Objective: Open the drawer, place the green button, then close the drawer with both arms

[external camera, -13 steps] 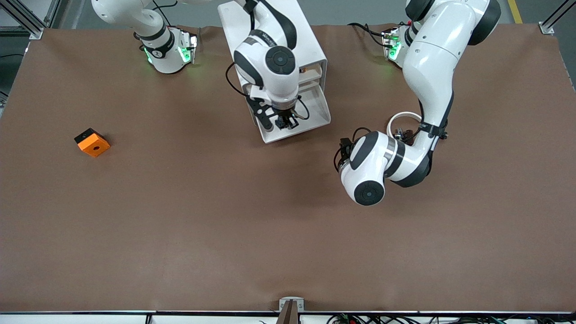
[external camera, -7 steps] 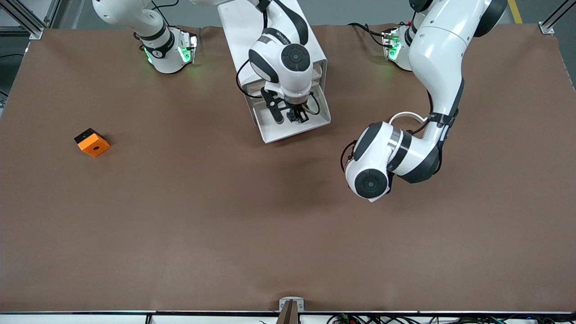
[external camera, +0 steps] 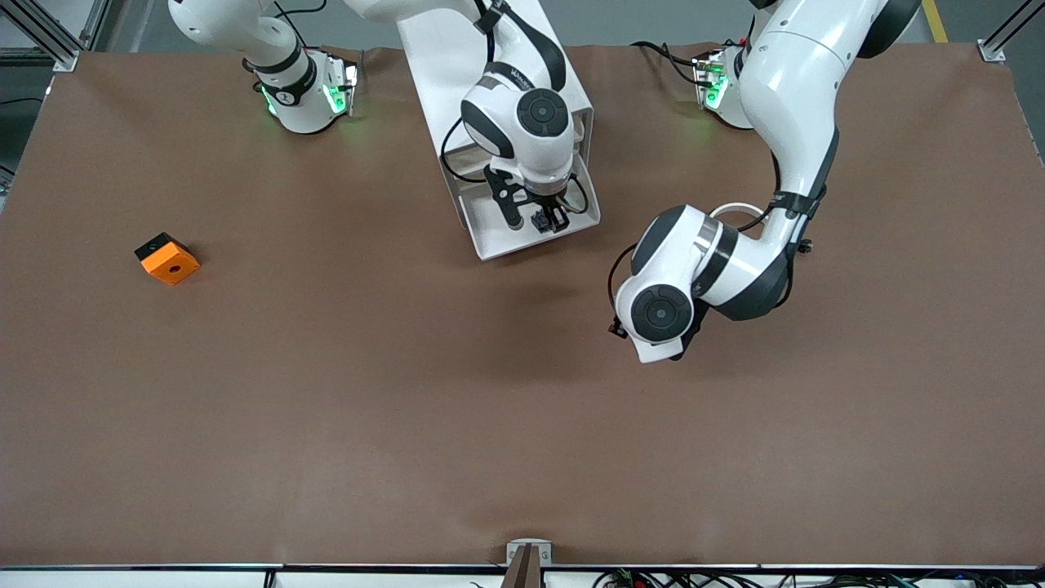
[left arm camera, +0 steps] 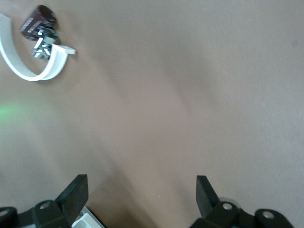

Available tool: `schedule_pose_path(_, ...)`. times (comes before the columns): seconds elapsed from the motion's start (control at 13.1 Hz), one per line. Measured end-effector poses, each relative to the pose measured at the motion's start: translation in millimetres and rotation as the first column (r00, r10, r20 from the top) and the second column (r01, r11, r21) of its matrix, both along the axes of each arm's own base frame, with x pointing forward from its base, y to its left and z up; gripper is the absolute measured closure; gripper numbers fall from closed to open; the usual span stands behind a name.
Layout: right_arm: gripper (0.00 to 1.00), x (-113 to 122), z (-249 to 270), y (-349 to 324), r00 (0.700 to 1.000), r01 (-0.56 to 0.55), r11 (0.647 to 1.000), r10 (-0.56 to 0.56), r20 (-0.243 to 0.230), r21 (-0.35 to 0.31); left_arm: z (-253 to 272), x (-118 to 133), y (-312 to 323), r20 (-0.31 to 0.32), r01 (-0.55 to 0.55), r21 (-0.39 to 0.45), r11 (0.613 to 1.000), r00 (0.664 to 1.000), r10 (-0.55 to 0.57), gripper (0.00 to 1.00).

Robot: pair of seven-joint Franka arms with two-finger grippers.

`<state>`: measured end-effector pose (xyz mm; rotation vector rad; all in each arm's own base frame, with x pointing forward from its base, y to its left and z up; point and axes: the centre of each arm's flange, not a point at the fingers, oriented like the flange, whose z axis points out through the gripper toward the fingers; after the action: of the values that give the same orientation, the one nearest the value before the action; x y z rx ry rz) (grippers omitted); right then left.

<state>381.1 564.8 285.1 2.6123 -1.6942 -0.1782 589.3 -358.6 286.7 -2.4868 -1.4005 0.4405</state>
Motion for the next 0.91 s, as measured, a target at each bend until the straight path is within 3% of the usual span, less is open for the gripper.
schedule_pose_path(0.15, 0.02, 5.8, 4.7, 2.0, 1.0, -0.015, 1.0, 0.015, 0.011, 0.012, -14.5, -11.7, -8.3, 0.008, 0.056, -0.031, 0.998, 0.998, -0.056, 0.0)
schedule_pose_path(0.23, 0.0, 12.2, 11.1, 1.9, 0.999, -0.026, 0.999, 0.026, 0.02, 0.022, -21.8, -17.4, -10.4, 0.018, 0.099, -0.054, 0.994, 0.995, -0.099, 0.0)
schedule_pose_path(0.53, 0.0, 55.3, 39.6, -20.0, 0.985, -0.171, 0.985, 0.171, 0.011, 0.024, -35.4, -33.8, -6.8, 0.072, 0.19, -0.101, 0.977, 0.98, -0.184, 0.0)
schedule_pose_path(0.76, 0.0, 85.9, 58.6, -44.4, 0.934, -0.355, 0.934, 0.356, -0.016, 0.03, -51.6, -44.1, -14.3, 0.112, 0.272, -0.146, 0.951, 0.96, -0.257, 0.0)
schedule_pose_path(0.91, 0.0, 108.9, 72.5, -65.5, 0.884, -0.465, 0.885, 0.466, -0.029, 0.041, -54.6, -50.6, -24.3, 0.143, 0.341, -0.178, 0.923, 0.937, -0.319, 0.0)
